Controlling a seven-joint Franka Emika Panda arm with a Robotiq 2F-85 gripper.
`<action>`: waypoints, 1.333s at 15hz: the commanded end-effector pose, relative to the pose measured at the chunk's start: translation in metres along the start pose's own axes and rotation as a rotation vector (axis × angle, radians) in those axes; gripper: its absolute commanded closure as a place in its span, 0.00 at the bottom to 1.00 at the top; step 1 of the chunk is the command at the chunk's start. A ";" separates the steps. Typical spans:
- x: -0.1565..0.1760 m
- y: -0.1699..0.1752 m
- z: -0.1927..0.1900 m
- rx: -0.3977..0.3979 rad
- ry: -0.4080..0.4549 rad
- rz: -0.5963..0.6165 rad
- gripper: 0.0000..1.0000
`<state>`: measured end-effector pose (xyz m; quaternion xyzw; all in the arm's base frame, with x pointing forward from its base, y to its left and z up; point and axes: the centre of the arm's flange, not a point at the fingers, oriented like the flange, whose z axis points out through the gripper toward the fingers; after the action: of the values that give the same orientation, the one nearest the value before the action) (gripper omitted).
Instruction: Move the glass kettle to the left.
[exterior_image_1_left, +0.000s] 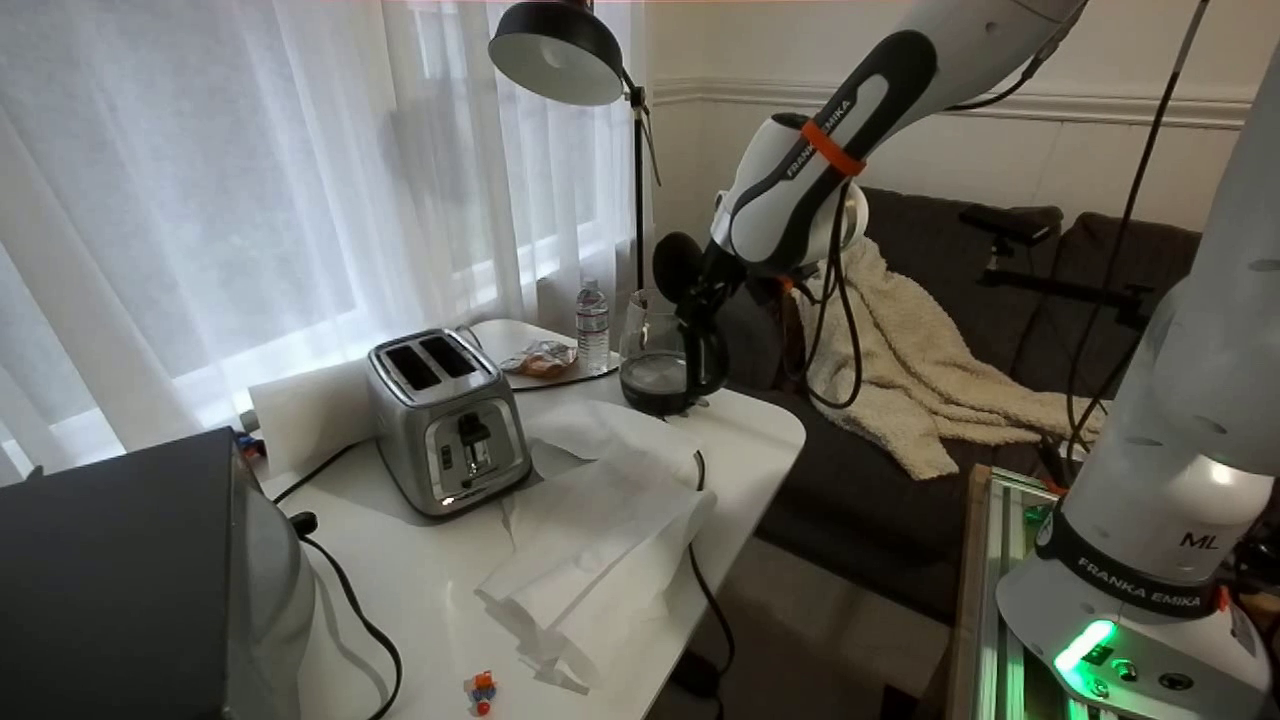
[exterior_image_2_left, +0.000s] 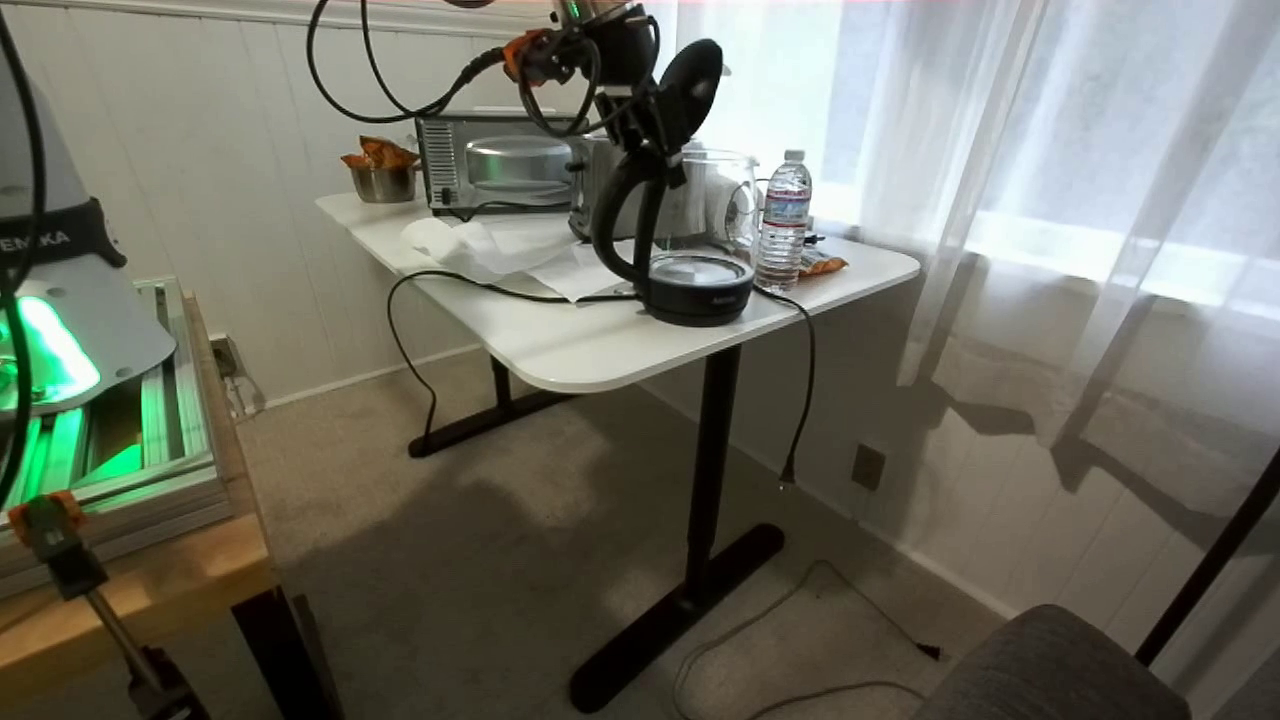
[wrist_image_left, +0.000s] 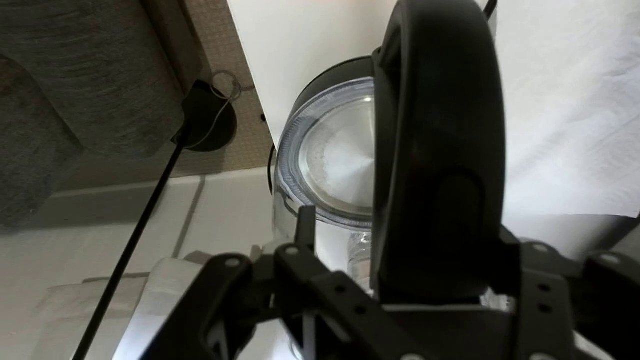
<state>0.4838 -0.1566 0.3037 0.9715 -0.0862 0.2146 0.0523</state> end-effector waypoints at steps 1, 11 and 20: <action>0.006 0.000 0.008 0.000 0.023 0.016 0.43; 0.005 -0.003 0.007 -0.004 0.022 0.008 0.81; 0.002 -0.017 -0.021 0.038 0.123 -0.060 0.81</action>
<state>0.4862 -0.1417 0.3021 0.9686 -0.0626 0.2344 0.0541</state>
